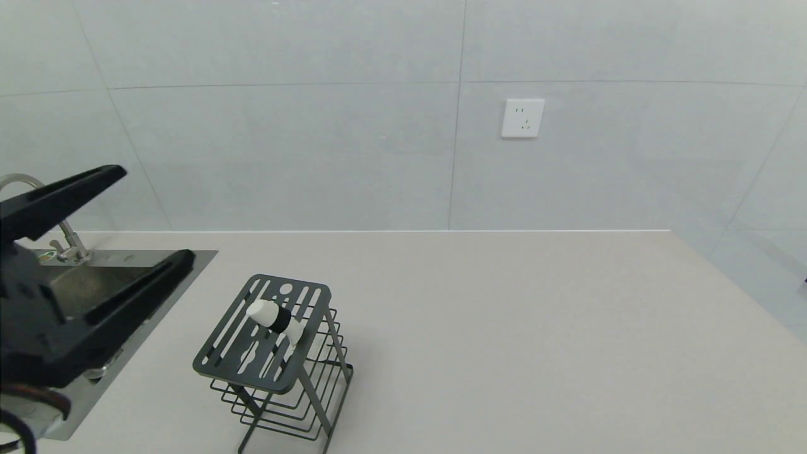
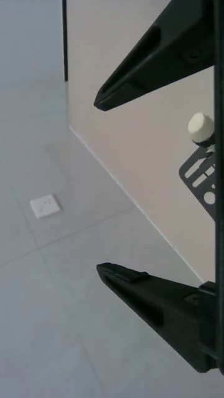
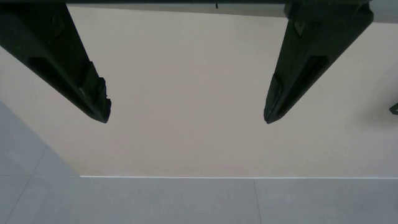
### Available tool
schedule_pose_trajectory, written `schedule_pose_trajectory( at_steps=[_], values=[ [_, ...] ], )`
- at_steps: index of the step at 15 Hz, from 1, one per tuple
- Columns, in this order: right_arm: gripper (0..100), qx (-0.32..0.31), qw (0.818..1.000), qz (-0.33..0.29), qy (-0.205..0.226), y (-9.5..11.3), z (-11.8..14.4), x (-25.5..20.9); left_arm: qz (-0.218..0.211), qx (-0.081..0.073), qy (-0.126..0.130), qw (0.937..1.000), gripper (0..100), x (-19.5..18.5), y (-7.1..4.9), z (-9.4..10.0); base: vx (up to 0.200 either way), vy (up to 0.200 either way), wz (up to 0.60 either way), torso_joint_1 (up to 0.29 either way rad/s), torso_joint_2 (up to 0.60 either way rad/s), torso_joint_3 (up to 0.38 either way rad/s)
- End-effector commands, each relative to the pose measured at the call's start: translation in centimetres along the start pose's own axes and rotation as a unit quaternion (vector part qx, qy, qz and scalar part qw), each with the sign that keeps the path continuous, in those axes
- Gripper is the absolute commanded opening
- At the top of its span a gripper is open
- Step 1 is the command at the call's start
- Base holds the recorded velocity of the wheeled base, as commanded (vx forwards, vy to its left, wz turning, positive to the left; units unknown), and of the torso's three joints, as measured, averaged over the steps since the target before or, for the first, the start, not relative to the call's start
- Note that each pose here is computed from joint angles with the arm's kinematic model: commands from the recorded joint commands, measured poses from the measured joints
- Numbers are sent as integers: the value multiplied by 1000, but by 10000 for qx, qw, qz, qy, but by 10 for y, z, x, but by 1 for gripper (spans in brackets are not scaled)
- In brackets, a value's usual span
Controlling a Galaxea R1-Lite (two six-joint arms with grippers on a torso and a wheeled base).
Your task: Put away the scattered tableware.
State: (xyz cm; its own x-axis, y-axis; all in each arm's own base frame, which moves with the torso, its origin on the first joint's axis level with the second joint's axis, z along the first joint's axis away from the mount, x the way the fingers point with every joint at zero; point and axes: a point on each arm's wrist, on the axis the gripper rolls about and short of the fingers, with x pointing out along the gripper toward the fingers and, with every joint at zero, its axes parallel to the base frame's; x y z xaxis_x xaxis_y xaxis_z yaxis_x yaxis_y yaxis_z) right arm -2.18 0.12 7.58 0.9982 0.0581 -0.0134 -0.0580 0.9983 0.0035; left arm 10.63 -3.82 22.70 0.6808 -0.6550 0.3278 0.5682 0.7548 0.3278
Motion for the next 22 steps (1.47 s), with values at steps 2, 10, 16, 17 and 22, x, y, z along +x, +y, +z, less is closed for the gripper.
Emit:
schedule_pose_trajectory(
  at_steps=[2,10,16,17,22],
  values=[
    [100,2,10000,-7,10,0,0,0,948,-4,-589,9938,100,-70,-28,25,0,0,0,0,0,0],
    [100,2,10000,1,10,0,0,0,1736,-650,479,9815,100,-145,-81,-30,0,0,0,0,0,0],
    [100,2,10000,1,10,0,0,0,3756,-1160,2135,8944,100,-161,-91,-74,0,0,0,0,0,0],
    [100,10,10000,-7,10,0,0,0,3482,-1135,2126,9059,100,-163,-94,-76,0,0,0,0,0,0],
    [100,2,10000,-7,10,0,0,0,3370,-997,2169,9108,100,-163,-94,-76,0,0,0,0,0,0]
  ],
)
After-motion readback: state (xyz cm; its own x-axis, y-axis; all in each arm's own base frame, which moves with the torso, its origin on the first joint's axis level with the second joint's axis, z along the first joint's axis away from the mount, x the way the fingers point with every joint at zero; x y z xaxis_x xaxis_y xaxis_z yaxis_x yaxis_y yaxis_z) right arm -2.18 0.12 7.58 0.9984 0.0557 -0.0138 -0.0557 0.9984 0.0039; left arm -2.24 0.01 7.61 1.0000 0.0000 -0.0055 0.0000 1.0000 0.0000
